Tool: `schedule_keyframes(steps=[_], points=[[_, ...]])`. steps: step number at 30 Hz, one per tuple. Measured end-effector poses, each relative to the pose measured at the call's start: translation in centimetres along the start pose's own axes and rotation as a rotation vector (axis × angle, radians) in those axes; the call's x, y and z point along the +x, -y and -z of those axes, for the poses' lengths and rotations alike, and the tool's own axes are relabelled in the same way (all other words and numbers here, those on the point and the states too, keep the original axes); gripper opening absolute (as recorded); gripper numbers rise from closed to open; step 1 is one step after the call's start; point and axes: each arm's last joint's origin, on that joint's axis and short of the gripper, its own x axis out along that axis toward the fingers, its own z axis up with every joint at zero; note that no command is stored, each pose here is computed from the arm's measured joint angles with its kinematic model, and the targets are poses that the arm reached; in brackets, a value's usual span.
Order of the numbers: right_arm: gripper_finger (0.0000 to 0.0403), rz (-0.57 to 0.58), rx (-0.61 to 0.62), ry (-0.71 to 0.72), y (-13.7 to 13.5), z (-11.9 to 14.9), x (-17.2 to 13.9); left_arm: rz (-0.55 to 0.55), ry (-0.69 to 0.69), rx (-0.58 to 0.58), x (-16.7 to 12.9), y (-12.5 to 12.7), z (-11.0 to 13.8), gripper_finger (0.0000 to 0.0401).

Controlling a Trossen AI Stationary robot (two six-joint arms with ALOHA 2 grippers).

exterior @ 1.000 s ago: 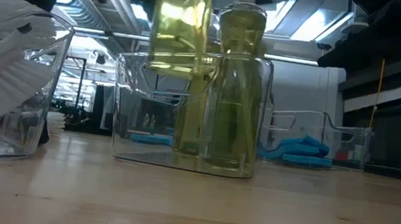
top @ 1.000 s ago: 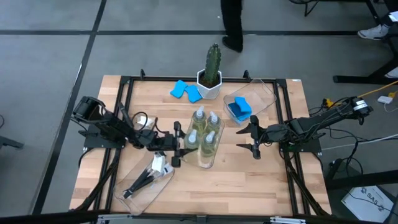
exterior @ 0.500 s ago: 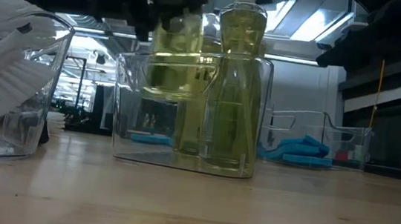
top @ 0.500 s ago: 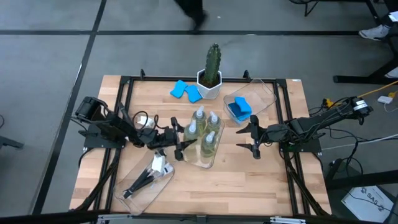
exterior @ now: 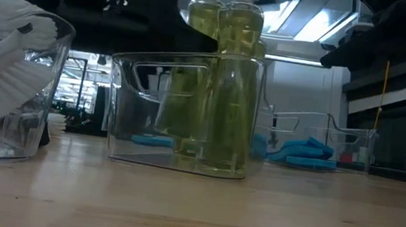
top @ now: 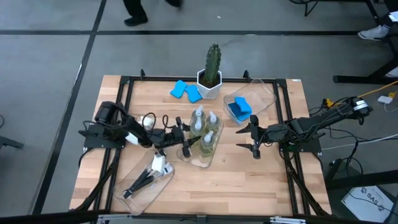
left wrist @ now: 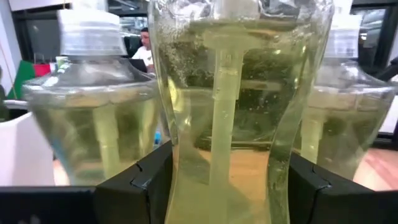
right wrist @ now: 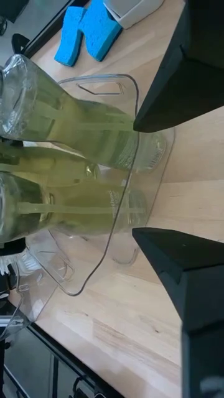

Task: Pick & Place Kitchen Sink Supplies
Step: Put the green soap dispenser into the middle transparent bin

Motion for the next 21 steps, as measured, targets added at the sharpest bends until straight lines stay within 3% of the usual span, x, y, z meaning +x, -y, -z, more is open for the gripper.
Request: schedule_keyframes(steps=[12, 15, 21], points=[[0.0262, 0.0, -0.026, -0.001, 0.0, 0.01, 0.0, -0.008, -0.003, 0.029, 0.93, 0.01, 0.54, 0.0201], [0.0262, 0.0, -0.026, -0.001, 0.0, 0.01, 0.0, -0.056, 0.0, 0.019, 0.92, -0.08, 0.4, 0.0203], [0.0262, 0.0, -0.026, -0.001, 0.0, 0.01, 0.0, -0.091, 0.006, 0.012, 0.95, -0.19, 0.2, 0.024]])
